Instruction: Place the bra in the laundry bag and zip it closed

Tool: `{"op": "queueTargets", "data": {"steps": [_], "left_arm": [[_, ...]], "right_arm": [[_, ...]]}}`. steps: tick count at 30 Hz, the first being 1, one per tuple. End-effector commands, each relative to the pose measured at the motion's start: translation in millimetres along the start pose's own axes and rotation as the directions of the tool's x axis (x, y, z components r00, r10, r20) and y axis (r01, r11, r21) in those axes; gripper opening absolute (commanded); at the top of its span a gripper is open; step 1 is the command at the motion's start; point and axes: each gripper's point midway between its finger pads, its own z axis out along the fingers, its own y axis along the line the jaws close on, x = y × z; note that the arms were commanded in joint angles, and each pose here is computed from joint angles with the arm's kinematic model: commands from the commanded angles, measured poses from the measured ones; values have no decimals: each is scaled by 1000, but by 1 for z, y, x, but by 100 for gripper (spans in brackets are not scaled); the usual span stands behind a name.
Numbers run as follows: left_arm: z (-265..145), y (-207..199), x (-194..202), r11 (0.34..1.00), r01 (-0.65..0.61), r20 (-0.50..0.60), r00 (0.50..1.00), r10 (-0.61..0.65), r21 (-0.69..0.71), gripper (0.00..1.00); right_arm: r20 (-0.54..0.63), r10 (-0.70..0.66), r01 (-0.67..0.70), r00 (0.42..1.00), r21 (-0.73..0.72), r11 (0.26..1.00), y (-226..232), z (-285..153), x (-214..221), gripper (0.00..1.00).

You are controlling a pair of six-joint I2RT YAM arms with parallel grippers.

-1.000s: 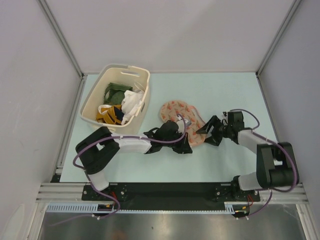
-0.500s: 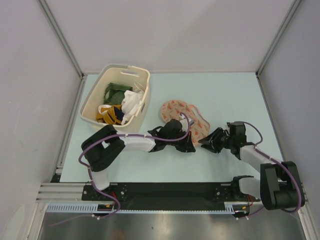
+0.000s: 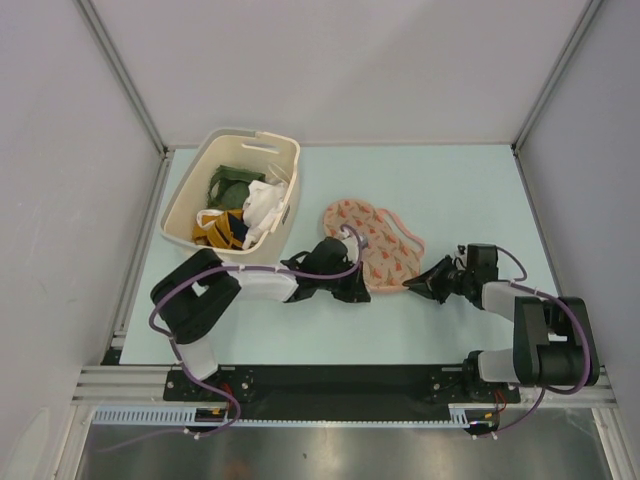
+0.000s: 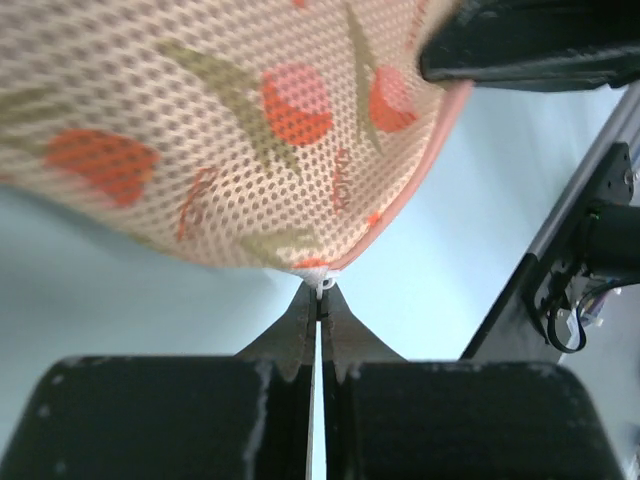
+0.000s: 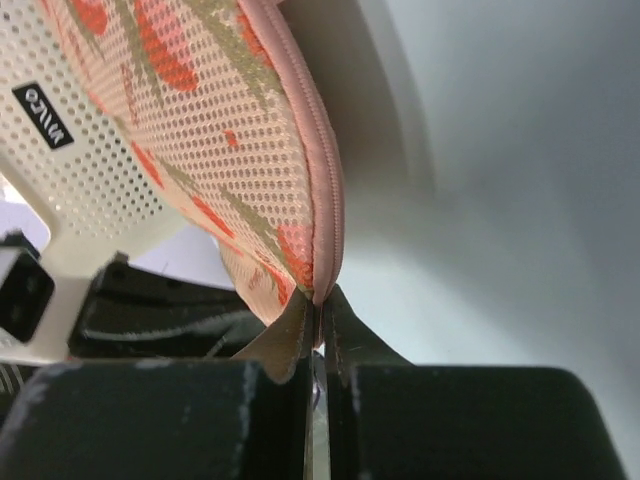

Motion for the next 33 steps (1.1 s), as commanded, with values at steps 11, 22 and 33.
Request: {"op": "queueTargets", "data": {"steps": [11, 22, 33], "left_arm": [[-55, 16, -48, 973, -144, 50, 987, 155, -178, 39], [-91, -67, -40, 946, -277, 152, 941, 302, -166, 66], [-185, -39, 21, 987, -153, 535, 839, 102, 51, 100]], "right_arm": [[17, -268, 261, 963, 172, 950, -8, -13, -15, 35], [19, -575, 514, 818, 425, 745, 12, -46, 27, 91], [295, -561, 588, 774, -4, 809, 47, -70, 85, 100]]}}
